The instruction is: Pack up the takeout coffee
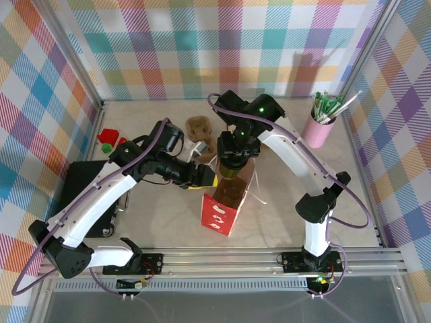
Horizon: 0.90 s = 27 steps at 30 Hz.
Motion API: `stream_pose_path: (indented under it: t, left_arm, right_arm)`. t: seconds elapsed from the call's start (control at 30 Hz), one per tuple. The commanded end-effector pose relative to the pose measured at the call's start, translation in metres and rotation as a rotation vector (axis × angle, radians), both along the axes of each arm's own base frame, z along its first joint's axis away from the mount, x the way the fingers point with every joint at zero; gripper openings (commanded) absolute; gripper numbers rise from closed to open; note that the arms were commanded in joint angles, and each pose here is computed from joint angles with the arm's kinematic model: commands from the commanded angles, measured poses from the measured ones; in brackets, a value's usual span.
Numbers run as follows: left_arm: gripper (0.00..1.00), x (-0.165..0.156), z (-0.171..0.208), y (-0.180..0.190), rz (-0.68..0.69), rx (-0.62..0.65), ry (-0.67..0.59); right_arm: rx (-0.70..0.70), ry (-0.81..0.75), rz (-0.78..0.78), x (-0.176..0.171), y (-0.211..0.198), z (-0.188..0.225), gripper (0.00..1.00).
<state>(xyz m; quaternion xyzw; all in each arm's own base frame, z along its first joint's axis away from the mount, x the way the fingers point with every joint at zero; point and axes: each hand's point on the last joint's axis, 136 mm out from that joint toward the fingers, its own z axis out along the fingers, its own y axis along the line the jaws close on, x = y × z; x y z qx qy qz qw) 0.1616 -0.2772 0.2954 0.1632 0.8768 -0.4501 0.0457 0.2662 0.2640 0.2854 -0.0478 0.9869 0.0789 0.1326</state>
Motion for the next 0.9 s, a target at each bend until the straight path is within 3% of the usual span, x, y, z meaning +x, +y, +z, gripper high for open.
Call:
stream_pose_path:
  t: [0.0,0.37,0.67,0.77,0.87]
  left_arm:
    - [0.53,-0.003,0.003,-0.017,-0.028,-0.075,0.021]
    - [0.52,-0.019,0.006,-0.067,-0.17,-0.147,0.014]
    - [0.54,0.013,0.058,-0.016,-0.048,-0.117,-0.093]
    - [0.53,0.036,0.071,0.002,0.031,-0.115,-0.104]
    - [0.53,0.075,0.065,0.019,0.158,-0.037,-0.097]
  right_arm:
    - [-0.111,0.093,-0.026,-0.023,-0.033,-0.002,0.58]
    - [-0.081,0.102,-0.02,-0.019,-0.026,-0.001,0.57]
    - [-0.085,0.098,-0.025,-0.021,-0.03,0.0,0.57]
    - [-0.091,0.089,-0.038,-0.021,-0.033,0.001,0.57]
    - [-0.096,0.088,-0.052,-0.022,-0.035,0.001,0.57]
